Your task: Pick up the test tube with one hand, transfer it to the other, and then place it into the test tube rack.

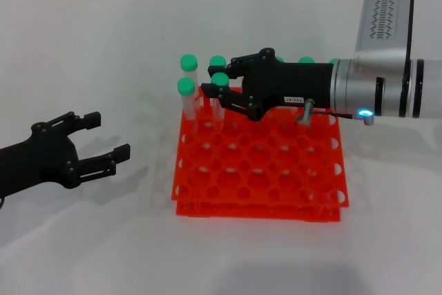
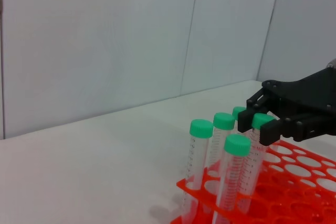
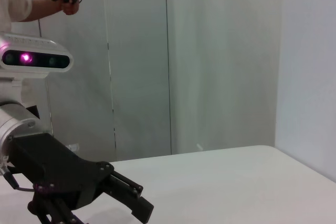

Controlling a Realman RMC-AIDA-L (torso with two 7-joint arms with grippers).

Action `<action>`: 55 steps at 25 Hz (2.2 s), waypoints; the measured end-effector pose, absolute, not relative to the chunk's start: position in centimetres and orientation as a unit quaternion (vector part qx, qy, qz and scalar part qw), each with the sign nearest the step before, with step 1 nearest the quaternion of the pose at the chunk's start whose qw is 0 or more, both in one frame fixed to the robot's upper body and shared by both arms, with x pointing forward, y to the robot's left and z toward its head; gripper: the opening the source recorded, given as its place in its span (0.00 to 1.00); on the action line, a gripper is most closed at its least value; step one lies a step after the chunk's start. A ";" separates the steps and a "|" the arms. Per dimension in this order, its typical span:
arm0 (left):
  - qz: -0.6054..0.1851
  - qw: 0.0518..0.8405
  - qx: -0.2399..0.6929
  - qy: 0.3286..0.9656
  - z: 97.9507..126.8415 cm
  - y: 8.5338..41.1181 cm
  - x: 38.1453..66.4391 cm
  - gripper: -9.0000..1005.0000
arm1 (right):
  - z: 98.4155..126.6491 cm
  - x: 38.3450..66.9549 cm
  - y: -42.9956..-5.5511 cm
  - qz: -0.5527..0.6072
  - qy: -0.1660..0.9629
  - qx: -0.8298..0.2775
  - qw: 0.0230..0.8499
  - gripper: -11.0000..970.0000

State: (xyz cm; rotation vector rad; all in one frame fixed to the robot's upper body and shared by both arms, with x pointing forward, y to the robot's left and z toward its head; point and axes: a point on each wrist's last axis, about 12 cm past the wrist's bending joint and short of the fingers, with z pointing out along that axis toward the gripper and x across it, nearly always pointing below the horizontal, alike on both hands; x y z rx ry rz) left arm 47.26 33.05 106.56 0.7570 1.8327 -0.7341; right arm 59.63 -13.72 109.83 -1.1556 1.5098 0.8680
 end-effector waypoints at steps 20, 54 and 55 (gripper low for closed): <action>-0.301 0.507 0.302 0.749 107.3 33.8 47.4 0.86 | 112.6 58.9 -14.1 0.403 0.571 -0.508 0.503 0.68; -0.410 0.366 0.374 0.747 111.1 30.0 54.0 0.86 | 110.2 54.2 -32.2 0.355 0.690 -0.469 0.421 0.90; -0.408 0.364 0.377 0.747 111.1 29.9 54.1 0.86 | 110.2 54.2 -32.1 0.356 0.690 -0.469 0.420 0.90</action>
